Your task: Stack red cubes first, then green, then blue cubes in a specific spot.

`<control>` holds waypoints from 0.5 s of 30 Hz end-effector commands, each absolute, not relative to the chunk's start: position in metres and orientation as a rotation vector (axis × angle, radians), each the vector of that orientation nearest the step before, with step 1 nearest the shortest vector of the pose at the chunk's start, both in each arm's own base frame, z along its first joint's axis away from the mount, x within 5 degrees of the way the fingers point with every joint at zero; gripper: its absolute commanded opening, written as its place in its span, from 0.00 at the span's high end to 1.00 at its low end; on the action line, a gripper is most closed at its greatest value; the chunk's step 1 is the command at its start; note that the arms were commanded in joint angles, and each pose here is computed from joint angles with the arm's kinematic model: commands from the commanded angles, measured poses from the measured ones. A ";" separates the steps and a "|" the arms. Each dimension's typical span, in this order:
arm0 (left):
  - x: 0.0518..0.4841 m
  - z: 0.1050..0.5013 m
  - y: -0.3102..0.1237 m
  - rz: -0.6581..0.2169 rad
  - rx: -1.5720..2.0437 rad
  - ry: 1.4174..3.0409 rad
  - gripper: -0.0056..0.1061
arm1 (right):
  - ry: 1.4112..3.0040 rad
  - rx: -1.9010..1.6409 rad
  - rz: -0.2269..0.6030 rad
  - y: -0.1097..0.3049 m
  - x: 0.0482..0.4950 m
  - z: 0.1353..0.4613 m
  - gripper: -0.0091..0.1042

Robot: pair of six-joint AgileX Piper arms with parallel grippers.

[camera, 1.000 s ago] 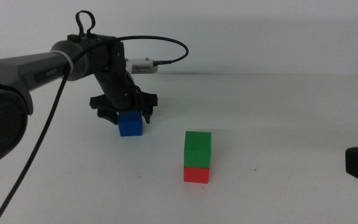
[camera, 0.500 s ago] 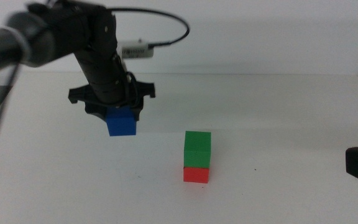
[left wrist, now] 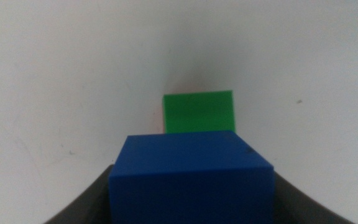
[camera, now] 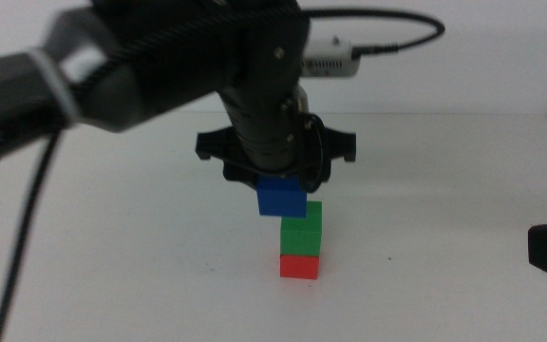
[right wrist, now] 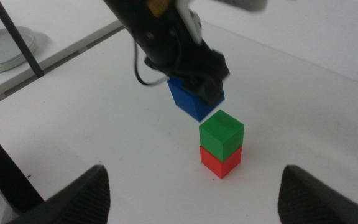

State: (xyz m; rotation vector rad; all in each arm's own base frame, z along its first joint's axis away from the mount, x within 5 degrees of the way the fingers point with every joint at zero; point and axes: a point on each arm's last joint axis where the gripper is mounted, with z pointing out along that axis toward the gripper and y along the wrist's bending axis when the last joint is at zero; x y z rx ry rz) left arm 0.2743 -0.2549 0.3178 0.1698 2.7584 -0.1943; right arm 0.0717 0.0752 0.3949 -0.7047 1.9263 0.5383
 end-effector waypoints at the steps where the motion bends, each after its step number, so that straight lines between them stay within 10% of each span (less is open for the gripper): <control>1: 0.278 0.309 -0.261 -0.174 0.157 2.782 0.97 | 1.910 -0.708 0.538 0.075 0.071 0.395 0.10; 15: 0.304 0.294 -0.289 -0.161 0.148 2.821 0.97 | 1.910 -0.708 0.538 0.075 0.071 0.395 0.10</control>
